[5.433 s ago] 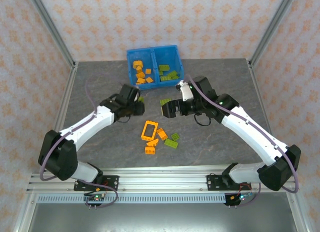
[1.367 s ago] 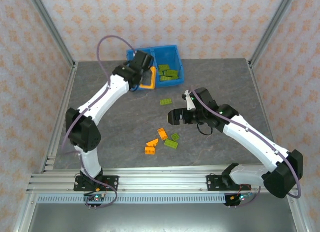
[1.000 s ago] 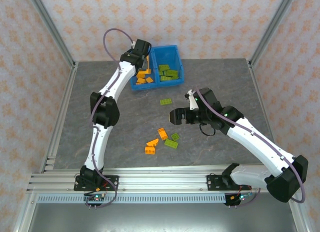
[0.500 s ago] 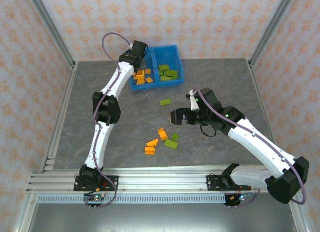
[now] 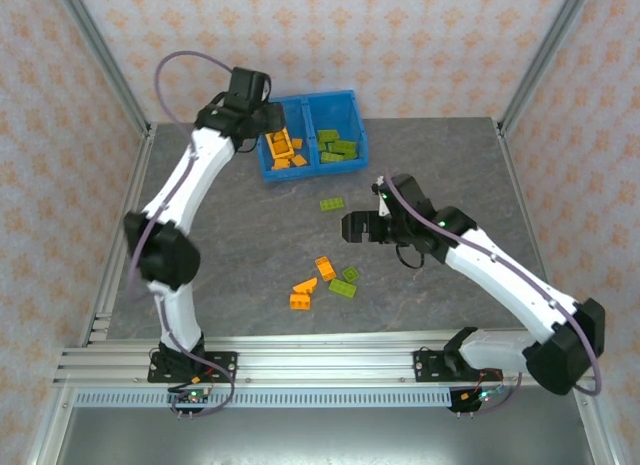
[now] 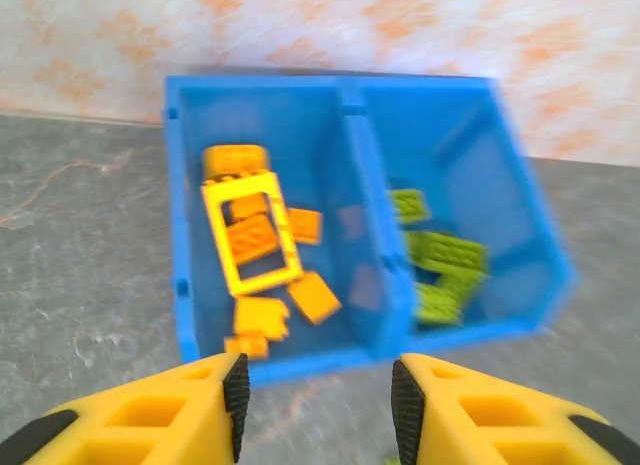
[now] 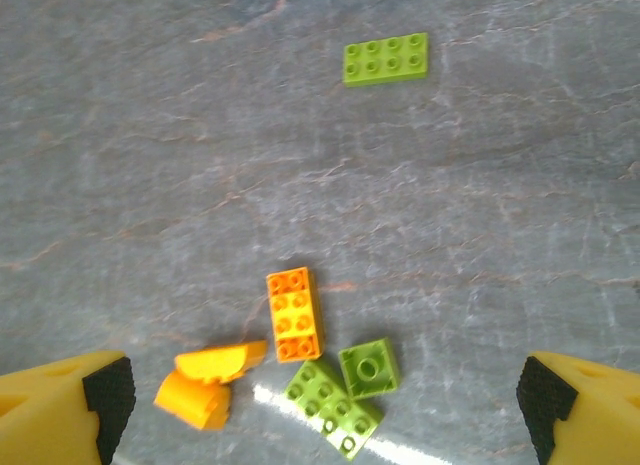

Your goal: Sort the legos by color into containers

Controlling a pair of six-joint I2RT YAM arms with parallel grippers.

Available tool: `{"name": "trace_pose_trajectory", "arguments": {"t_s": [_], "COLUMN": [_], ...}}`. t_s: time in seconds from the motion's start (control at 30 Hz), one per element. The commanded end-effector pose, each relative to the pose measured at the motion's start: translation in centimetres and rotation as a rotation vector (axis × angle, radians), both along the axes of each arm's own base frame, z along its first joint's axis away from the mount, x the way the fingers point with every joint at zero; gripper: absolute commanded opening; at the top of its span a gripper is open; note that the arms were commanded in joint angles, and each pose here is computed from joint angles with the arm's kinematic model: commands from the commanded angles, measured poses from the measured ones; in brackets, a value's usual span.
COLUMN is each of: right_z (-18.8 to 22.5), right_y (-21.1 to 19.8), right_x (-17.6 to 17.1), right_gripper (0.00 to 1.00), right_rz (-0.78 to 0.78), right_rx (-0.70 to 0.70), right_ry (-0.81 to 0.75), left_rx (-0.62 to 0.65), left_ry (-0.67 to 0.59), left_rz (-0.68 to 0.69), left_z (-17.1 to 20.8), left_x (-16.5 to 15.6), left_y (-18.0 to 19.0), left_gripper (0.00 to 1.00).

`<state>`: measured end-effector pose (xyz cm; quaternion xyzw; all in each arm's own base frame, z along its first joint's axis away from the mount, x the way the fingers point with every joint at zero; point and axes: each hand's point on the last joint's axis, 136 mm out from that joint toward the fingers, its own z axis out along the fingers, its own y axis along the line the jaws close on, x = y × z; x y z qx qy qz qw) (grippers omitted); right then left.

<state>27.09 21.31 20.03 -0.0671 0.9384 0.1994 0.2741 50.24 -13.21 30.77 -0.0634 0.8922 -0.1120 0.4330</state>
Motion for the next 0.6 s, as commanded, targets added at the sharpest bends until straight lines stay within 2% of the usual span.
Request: {"name": "trace_pose_trajectory", "arguments": {"t_s": [0.0, 0.17, 0.27, 0.4, 0.57], "right_z": [-0.4, -3.8, -6.2, -9.7, -13.2], "right_y": [0.0, 2.7, 3.9, 6.1, 7.2], "right_x": [4.0, 8.8, 11.5, 14.1, 16.3], "right_gripper": [0.99, 0.99, 0.99, 0.99, 0.99], "right_rz": [-0.107, -0.106, -0.103, -0.056, -0.072], "right_rx": [-0.088, -0.229, -0.314, -0.383, -0.427], "right_ry": [-0.06, -0.058, -0.053, -0.008, 0.033], "left_rx": [-0.089, -0.022, 0.053, 0.073, 0.105], "left_ry": [-0.103, -0.109, -0.087, -0.056, -0.056], "left_rz": [-0.169, -0.347, -0.446, -0.641, -0.786], "left_z": [3.6, 2.8, 1.4, -1.3, -4.5], "left_x": [-5.3, -14.9, -20.5, -27.1, -31.0], "left_y": [-2.6, -3.0, -2.1, -2.0, -1.9], "left_gripper": [0.51, 0.71, 0.82, 0.99, 1.0]}}
